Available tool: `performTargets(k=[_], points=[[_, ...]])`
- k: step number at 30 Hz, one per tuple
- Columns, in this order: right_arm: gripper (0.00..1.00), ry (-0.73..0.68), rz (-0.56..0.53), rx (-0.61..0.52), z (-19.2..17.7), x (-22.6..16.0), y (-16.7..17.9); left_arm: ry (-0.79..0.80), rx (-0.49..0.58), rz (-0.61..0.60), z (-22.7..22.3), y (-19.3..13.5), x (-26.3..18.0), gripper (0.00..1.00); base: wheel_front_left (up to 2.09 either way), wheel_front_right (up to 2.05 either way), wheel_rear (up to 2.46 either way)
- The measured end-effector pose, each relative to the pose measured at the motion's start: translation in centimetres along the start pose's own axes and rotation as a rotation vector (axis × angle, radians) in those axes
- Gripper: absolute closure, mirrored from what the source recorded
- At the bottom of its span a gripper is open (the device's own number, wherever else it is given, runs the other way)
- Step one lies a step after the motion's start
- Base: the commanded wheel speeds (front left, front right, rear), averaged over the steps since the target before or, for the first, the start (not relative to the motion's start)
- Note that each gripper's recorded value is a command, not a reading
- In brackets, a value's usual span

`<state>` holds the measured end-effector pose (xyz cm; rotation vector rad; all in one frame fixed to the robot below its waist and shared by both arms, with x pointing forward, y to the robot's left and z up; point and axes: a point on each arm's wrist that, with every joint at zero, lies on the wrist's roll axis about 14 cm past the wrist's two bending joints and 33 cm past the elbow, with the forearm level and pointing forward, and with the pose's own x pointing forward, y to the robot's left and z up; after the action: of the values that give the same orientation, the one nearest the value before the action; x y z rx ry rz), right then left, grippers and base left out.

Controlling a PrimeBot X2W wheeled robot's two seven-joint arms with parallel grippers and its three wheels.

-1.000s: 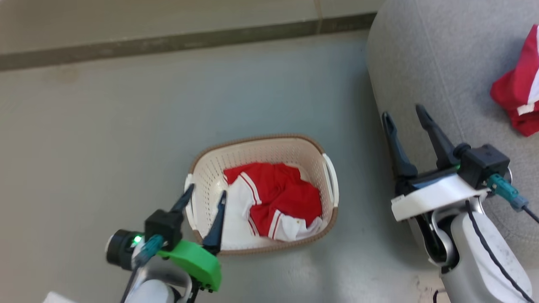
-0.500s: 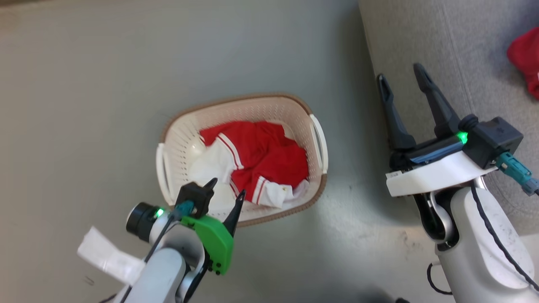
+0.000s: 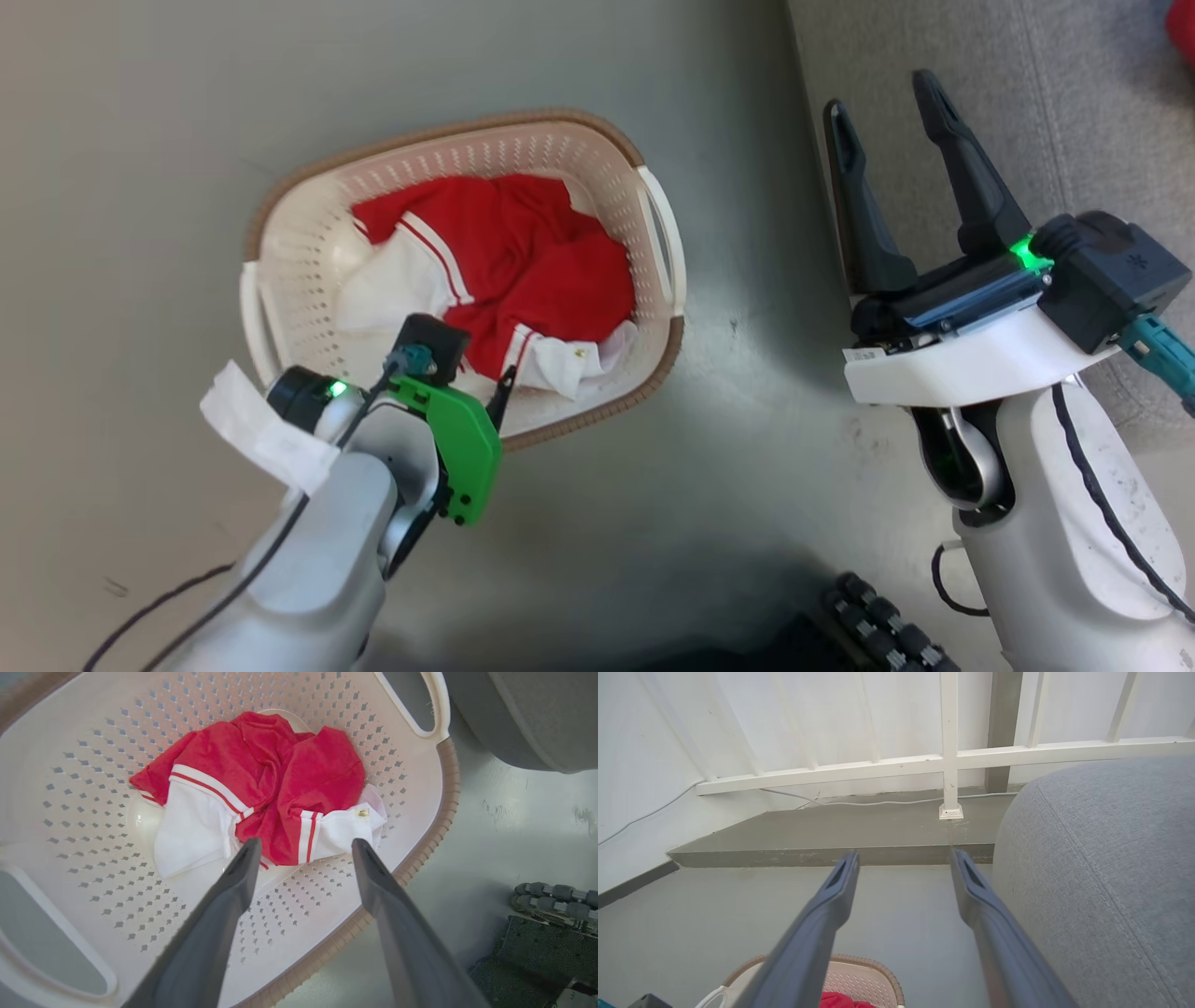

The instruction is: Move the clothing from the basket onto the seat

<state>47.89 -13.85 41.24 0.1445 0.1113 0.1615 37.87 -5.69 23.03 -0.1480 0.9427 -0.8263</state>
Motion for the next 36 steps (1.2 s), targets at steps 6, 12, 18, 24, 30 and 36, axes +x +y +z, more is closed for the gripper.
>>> performTargets(k=[6, 12, 18, 24, 30, 36], points=[[0.0, 0.025, -0.021, 0.011, -1.9, 0.7, -0.9, 0.064, -0.025, -0.012, -1.3, 1.5, 2.8, 0.0, 0.0, 0.0, 0.0], [0.0, 0.064, -0.038, 0.021, -4.2, 0.9, -1.6, 0.105, -0.052, -0.021, -2.6, 3.0, 5.4, 0.0, 0.0, 0.0, 0.0], [0.0, 0.121, -0.073, 0.017, -6.1, 0.1, -2.9, 0.127, -0.097, -0.038, -3.5, 3.5, 7.7, 0.0, 0.0, 0.0, 0.0], [0.0, 0.148, -0.105, -0.005, -7.1, -0.3, -4.1, 0.166, -0.127, -0.075, -4.8, 2.7, 9.6, 0.0, 0.0, 0.0, 0.0], [0.0, 0.161, -0.116, -0.008, -7.6, -0.6, -4.4, 0.239, -0.155, -0.075, -6.9, 2.6, 9.9, 0.17, 0.0, 0.0, 0.0], [0.0, 0.154, -0.113, -0.008, -7.5, -0.2, -4.5, 0.229, -0.15, -0.068, -6.1, 3.0, 10.5, 1.0, 0.0, 0.0, 0.0]])
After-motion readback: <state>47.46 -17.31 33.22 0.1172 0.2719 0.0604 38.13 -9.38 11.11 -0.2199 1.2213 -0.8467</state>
